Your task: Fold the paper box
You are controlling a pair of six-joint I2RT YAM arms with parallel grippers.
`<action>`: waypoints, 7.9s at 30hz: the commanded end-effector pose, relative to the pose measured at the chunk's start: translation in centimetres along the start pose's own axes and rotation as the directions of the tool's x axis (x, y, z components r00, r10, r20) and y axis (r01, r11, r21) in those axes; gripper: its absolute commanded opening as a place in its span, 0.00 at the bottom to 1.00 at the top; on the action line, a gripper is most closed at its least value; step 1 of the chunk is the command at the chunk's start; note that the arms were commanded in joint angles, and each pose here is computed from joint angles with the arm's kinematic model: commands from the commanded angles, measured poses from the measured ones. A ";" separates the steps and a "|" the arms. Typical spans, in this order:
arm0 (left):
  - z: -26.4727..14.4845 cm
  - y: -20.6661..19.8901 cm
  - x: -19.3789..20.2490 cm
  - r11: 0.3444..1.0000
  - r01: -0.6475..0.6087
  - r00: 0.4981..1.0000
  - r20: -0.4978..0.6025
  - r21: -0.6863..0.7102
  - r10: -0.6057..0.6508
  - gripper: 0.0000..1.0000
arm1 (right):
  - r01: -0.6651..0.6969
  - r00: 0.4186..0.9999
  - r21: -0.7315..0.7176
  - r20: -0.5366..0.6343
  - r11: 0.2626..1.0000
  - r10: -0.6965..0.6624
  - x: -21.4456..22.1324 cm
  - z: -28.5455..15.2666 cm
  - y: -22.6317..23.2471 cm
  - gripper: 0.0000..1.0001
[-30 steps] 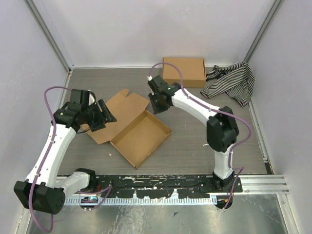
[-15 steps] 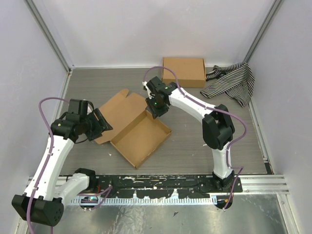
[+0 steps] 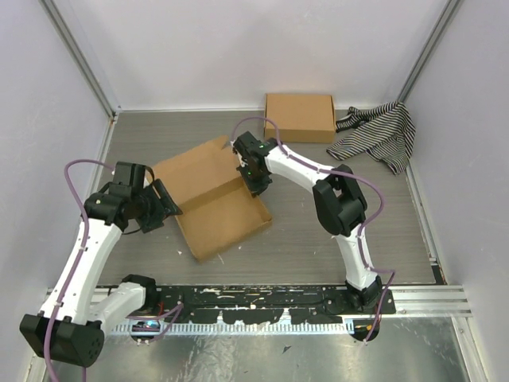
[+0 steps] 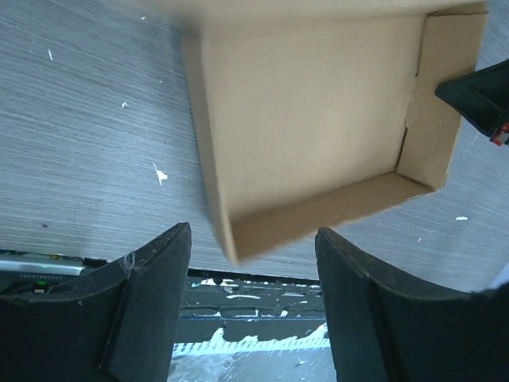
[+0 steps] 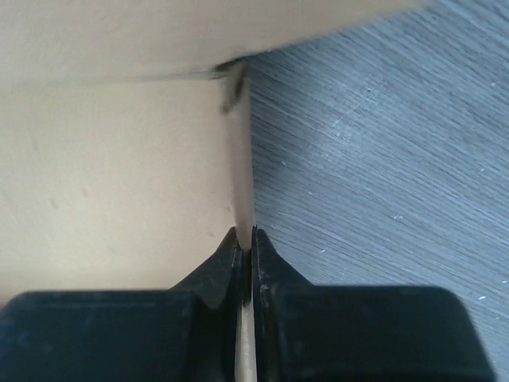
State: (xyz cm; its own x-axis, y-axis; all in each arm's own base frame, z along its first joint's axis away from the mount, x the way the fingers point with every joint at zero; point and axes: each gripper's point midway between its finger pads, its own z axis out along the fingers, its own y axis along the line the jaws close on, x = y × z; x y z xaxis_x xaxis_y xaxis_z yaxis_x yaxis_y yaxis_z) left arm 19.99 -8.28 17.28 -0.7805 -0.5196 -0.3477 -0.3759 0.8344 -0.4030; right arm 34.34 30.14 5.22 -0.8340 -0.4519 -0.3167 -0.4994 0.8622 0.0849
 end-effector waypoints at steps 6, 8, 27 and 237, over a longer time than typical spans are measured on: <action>3.0 0.7 -4.0 0.988 -0.013 1.000 0.004 -0.152 0.013 0.73 | -0.213 0.973 0.026 0.096 0.977 0.210 0.7 -2.5 0.0 0.03; 4.1 0.7 -5.8 0.983 -0.011 1.000 -0.009 -0.184 0.010 0.73 | -0.224 0.969 0.022 0.115 0.974 0.220 1.3 -3.2 0.0 0.02; 11.8 1.6 -14.8 0.976 0.092 0.981 -0.148 -0.198 -0.123 0.71 | -0.413 0.835 -0.219 0.295 0.884 0.463 -8.3 -12.2 -6.0 1.00; 4.2 -12.4 -17.2 0.862 -0.502 0.796 0.427 0.068 0.430 0.00 | -0.193 0.935 0.002 0.303 0.981 0.183 2.0 -7.1 -3.6 0.56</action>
State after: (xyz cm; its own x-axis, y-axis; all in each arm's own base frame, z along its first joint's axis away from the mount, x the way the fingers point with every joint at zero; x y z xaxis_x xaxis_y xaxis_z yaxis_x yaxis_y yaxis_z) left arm 39.53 -10.15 22.73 -0.6295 -0.1112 -0.7690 0.0788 0.9755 -0.2056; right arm 29.68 24.39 10.31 -0.8416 -0.2314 -0.4880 -0.3834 0.8924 0.2379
